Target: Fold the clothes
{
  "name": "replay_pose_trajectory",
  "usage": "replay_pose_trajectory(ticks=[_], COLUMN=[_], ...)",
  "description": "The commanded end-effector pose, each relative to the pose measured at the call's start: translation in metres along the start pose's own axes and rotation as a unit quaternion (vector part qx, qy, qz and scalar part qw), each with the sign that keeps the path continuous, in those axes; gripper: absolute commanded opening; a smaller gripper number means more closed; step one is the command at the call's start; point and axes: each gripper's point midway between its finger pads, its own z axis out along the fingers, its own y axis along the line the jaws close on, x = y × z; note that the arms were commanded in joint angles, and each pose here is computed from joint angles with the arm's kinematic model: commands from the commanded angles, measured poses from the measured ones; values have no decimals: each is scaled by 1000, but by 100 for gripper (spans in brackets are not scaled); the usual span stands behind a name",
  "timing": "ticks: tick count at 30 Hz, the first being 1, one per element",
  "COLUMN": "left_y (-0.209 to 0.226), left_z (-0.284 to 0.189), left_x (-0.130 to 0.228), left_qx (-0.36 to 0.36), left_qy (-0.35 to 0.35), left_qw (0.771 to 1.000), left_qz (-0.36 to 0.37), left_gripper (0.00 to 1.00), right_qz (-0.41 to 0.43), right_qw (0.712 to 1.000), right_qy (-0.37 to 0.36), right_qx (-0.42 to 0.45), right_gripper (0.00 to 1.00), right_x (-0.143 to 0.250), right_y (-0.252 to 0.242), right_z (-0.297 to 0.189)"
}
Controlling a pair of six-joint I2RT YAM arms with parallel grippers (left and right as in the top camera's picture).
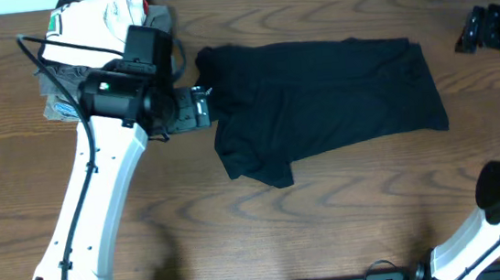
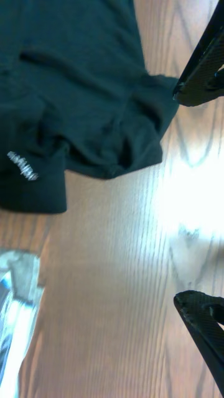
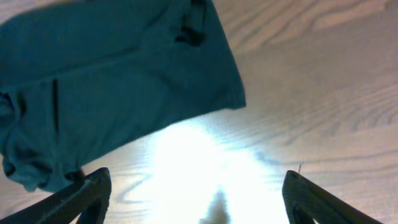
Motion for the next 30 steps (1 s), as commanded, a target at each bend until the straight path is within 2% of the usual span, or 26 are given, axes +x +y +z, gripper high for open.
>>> replay_pose_trajectory(ticks=[1,6,13,17,22,26,30], left_y=[-9,-18,-4,-20,-54,-70,-79], left_z=[9,48,99,114,138,158,155], left_x=[15,48,95,103,101,117,112], left_qx=[0,-7,-30,22,100,110,125], left_qy=[16,54,101,107,86,110,104], left_qw=[1000,998,994,994,991,987,984], left_qz=[1,22,-11,-17,2,45,77], left_gripper=[96,94,87,80,80,80,80], right_qz=[-2,2,3,3,3,3,2], right_qw=[999,998,996,996,996,996,996], right_qy=[38,68,69,70,71,71,69], right_qx=[2,-4,-54,-54,-53,-53,-53], right_gripper=[84,83,84,84,84,84,84], right_x=[18,30,33,36,36,36,36], right_y=[4,7,21,20,19,19,19], right_z=[20,66,121,133,134,134,134])
